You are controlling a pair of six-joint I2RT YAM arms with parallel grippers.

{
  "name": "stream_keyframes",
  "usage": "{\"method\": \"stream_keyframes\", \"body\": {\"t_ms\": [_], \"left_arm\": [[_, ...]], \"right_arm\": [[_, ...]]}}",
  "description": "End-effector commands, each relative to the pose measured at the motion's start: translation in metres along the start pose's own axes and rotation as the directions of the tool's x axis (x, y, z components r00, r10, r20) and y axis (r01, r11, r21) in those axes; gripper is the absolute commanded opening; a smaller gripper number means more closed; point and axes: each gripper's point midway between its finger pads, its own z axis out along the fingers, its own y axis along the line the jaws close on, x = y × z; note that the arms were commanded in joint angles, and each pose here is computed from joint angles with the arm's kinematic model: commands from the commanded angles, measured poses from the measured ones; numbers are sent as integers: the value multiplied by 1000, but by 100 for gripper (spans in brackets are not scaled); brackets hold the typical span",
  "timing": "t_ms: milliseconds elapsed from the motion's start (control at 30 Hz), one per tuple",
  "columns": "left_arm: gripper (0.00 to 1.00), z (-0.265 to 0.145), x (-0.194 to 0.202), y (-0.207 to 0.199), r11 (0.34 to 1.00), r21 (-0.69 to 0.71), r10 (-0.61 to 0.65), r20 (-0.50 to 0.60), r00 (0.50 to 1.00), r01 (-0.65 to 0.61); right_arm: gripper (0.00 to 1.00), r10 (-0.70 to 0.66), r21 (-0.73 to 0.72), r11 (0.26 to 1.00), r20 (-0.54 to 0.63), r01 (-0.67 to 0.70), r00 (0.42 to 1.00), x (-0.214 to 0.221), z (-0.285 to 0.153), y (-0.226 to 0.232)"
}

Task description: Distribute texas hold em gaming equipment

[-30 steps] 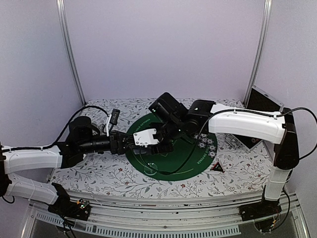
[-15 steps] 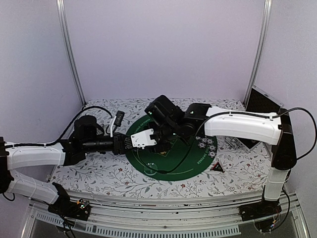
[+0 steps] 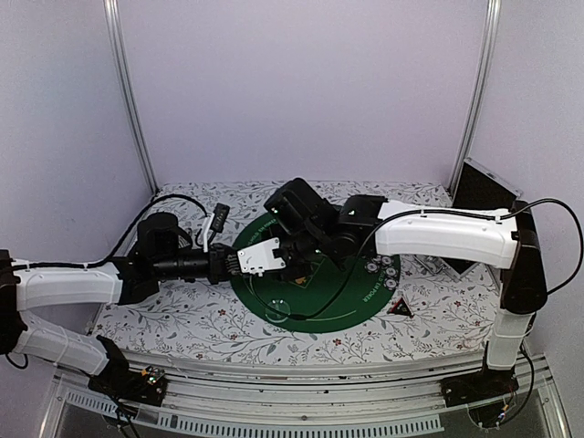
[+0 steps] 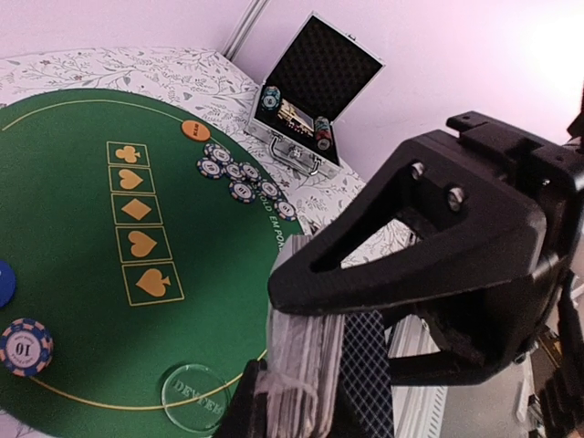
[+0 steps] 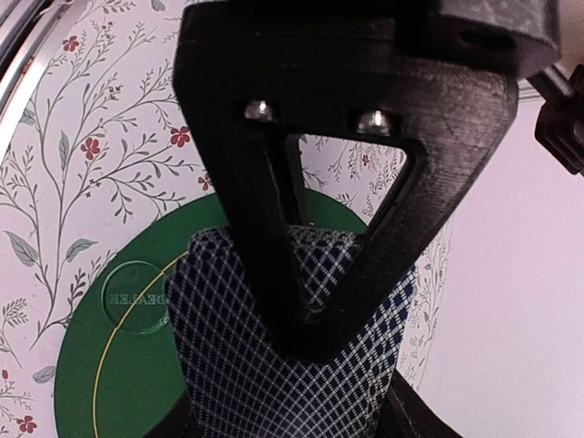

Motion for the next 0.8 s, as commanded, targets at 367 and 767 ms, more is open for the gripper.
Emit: {"method": "stream_keyframes", "body": {"t_ms": [367, 767], "left_arm": [[0, -34, -22, -50, 960, 89, 259, 91, 962, -267], [0, -61, -44, -94, 895, 154, 379, 231, 896, -419]], "right_arm": [[99, 297, 12, 916, 649, -400, 701, -41, -150, -62], [97, 707, -433, 697, 549, -572, 447, -39, -124, -50]]}}
